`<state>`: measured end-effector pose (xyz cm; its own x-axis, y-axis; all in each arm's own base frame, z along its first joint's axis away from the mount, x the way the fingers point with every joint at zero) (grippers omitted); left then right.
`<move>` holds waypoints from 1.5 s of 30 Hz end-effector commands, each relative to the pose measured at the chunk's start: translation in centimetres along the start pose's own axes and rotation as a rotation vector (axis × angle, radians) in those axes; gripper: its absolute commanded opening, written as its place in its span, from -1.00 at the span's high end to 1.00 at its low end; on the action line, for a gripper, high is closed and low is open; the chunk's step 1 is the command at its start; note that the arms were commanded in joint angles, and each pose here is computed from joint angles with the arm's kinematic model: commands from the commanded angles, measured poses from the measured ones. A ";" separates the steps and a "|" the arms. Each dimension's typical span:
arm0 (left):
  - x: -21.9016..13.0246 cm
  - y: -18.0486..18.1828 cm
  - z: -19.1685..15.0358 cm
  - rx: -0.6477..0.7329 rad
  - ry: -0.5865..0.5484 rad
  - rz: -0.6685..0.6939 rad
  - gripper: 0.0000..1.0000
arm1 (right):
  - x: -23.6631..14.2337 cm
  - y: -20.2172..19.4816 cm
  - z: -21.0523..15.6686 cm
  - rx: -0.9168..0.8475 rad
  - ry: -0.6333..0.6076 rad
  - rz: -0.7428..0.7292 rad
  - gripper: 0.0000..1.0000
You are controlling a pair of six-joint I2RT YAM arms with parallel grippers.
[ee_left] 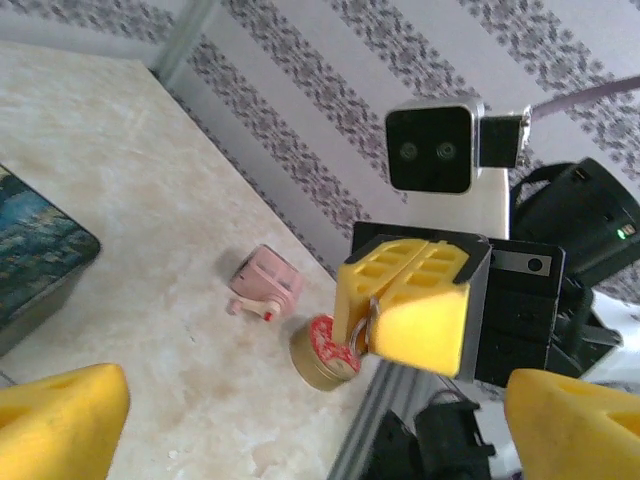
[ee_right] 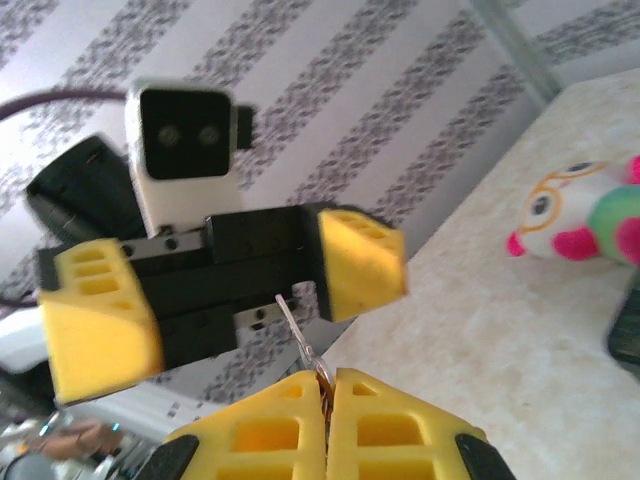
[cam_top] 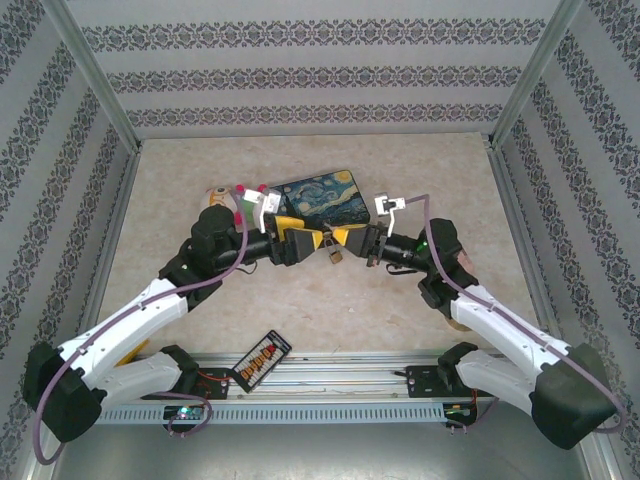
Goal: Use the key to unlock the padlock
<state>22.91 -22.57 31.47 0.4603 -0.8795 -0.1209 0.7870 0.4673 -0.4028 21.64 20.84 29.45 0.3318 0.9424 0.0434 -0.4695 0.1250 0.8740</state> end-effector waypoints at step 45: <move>13.9 11.6 -18.6 -0.058 0.287 1.062 -0.93 | -11.2 -12.6 -0.4 0.280 -0.181 -0.894 1.00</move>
<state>30.61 -31.75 9.05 0.7941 -0.0811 -0.6023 0.0718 0.9966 -0.0395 23.45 9.13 17.70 0.5977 0.4707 -0.6489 0.2288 0.6757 0.7008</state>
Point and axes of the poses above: each hand's point on the last joint's axis, 136 mm out from that joint toward the fingers, its own x axis out along the fingers, its own y axis along the line the jaws close on, z = x × y, the point moved 5 cm from there along -x, back along the fingers, and after that the axes turned 15 degrees about x, right-handed, at the moved point
